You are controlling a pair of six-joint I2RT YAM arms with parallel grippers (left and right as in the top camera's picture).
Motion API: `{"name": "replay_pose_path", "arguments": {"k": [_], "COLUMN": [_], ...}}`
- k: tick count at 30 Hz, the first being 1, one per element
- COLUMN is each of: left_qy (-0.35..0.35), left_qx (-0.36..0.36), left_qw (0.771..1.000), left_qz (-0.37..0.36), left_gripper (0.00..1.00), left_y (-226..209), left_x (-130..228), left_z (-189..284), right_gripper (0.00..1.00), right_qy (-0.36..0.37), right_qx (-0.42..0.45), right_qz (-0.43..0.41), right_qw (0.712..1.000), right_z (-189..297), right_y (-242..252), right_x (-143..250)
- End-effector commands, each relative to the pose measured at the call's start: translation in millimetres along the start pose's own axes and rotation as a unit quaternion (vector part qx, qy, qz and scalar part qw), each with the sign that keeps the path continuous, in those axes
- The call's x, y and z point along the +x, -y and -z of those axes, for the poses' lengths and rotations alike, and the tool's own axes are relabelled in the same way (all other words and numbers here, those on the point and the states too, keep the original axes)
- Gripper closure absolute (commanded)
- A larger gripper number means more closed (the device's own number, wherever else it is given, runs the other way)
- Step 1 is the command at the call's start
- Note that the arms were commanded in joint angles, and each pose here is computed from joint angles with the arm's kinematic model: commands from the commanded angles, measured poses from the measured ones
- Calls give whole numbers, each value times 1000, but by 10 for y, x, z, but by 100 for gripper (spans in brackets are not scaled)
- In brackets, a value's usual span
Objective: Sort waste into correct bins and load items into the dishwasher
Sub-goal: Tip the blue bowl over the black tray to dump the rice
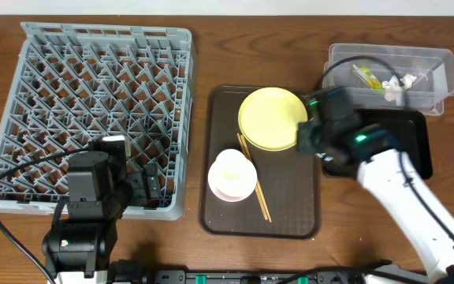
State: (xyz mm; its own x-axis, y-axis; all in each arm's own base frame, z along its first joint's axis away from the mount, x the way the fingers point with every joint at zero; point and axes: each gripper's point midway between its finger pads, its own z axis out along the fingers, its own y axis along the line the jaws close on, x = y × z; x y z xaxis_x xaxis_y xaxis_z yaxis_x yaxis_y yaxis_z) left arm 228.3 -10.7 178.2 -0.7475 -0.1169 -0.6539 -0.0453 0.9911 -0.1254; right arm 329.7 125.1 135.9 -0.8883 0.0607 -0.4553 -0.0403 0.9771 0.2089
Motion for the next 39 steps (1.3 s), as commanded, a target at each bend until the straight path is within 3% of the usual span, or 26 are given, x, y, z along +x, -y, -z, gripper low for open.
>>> {"name": "replay_pose_path", "arguments": {"k": [1, 16, 28, 36, 39], "left_qy": [7, 7, 6, 6, 7], "left_qx": [2, 2, 2, 2, 2], "left_qw": [1000, 1000, 1000, 1000, 1000], "left_qz": [0, 0, 0, 0, 0], "left_gripper": [7, 7, 7, 7, 7], "left_y": [15, 15, 15, 14, 15], "left_x": [-47, -47, -45, -45, -46], "left_z": [37, 36, 35, 35, 35], "right_gripper": [99, 99, 99, 99, 99], "right_qy": [-4, -17, -29, -2, 7], "right_qx": [-92, -294, -451, -558, -553], "right_qz": [-46, -181, -262, -264, -277], "right_qw": [995, 938, 852, 787, 786], "right_z": [69, 39, 19, 197, 217], "right_y": [80, 579, 821, 942, 1057], "right_x": [-172, -435, -500, -605, -617]}}
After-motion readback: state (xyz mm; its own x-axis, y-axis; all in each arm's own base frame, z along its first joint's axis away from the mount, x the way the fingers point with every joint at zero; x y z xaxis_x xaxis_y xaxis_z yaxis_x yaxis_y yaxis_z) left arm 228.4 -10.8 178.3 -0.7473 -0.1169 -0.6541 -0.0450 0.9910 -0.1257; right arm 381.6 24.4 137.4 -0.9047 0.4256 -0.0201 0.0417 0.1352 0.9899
